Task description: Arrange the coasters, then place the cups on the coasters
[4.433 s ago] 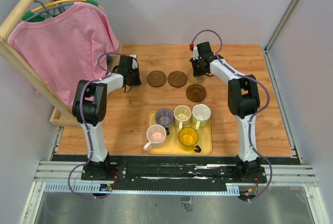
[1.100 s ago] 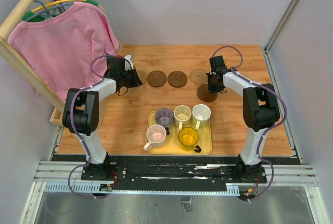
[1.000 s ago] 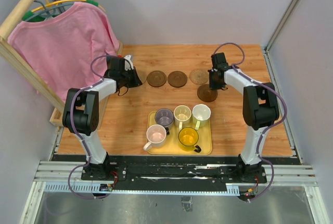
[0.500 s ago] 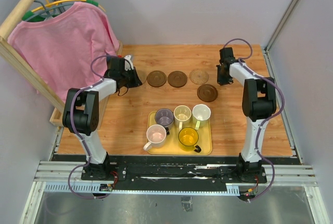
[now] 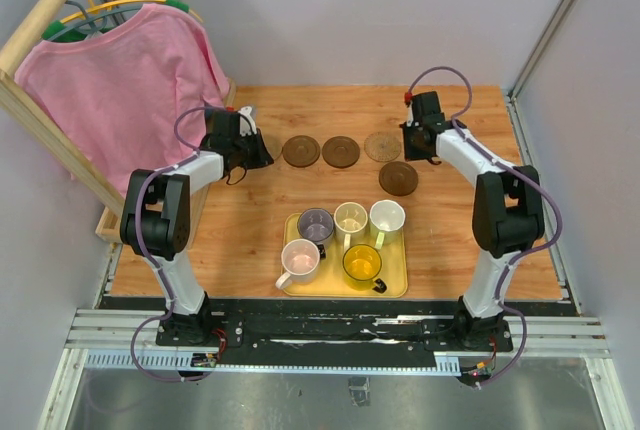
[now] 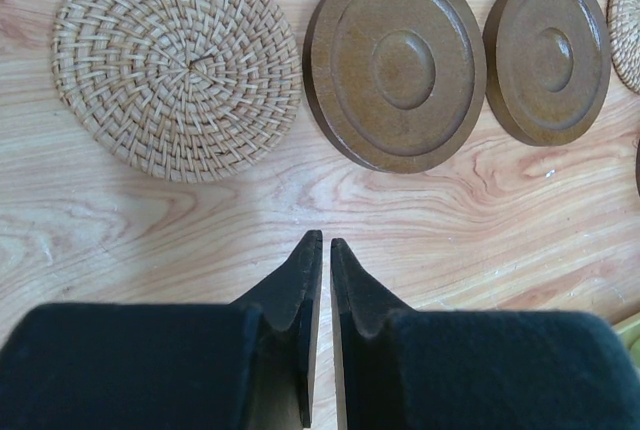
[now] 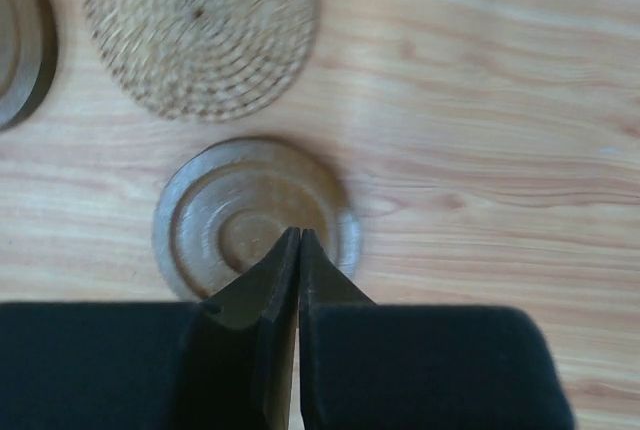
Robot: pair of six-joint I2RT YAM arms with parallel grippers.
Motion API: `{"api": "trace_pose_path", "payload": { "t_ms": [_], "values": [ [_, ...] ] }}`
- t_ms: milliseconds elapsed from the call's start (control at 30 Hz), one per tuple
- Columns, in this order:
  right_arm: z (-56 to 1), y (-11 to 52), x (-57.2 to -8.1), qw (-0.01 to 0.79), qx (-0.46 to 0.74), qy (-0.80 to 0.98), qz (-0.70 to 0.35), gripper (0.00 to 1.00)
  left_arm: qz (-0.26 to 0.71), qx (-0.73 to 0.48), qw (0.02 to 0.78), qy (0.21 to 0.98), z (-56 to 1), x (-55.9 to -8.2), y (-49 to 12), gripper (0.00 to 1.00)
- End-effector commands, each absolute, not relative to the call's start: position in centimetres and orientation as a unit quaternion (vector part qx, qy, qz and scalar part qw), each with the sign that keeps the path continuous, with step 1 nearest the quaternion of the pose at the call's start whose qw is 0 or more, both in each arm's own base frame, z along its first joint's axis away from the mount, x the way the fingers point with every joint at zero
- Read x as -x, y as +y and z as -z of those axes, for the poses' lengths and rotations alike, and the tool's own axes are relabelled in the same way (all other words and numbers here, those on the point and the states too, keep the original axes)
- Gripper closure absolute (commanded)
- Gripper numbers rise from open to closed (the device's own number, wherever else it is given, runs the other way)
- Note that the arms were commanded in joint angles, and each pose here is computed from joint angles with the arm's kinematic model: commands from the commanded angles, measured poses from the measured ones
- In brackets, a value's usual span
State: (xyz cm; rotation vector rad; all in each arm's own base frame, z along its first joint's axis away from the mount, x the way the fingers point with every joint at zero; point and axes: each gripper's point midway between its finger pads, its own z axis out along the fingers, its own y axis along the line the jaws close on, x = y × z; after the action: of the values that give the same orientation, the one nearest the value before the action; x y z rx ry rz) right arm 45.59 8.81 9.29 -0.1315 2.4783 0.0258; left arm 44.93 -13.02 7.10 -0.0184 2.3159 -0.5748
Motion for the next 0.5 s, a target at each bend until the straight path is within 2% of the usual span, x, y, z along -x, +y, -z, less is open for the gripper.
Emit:
{"api": "trace_pose_path", "payload": {
  "t_ms": [0,267,467],
  "values": [
    [-5.9,11.5,-43.5,0.280,0.091,0.955,-0.030,0.97,0.232,0.006,0.384,0.894,-8.1,-44.8,-12.9,0.87],
    [-3.6,14.0,-42.9,0.254,0.106,0.960,-0.057,0.97,0.227,0.007,0.381,0.896,-7.6,-44.6,-12.7,0.85],
    [-1.1,13.3,-42.3,0.222,0.062,0.972,-0.039,0.98,0.227,0.006,0.381,0.896,-7.6,-44.7,-12.8,0.84]
  ]
}}
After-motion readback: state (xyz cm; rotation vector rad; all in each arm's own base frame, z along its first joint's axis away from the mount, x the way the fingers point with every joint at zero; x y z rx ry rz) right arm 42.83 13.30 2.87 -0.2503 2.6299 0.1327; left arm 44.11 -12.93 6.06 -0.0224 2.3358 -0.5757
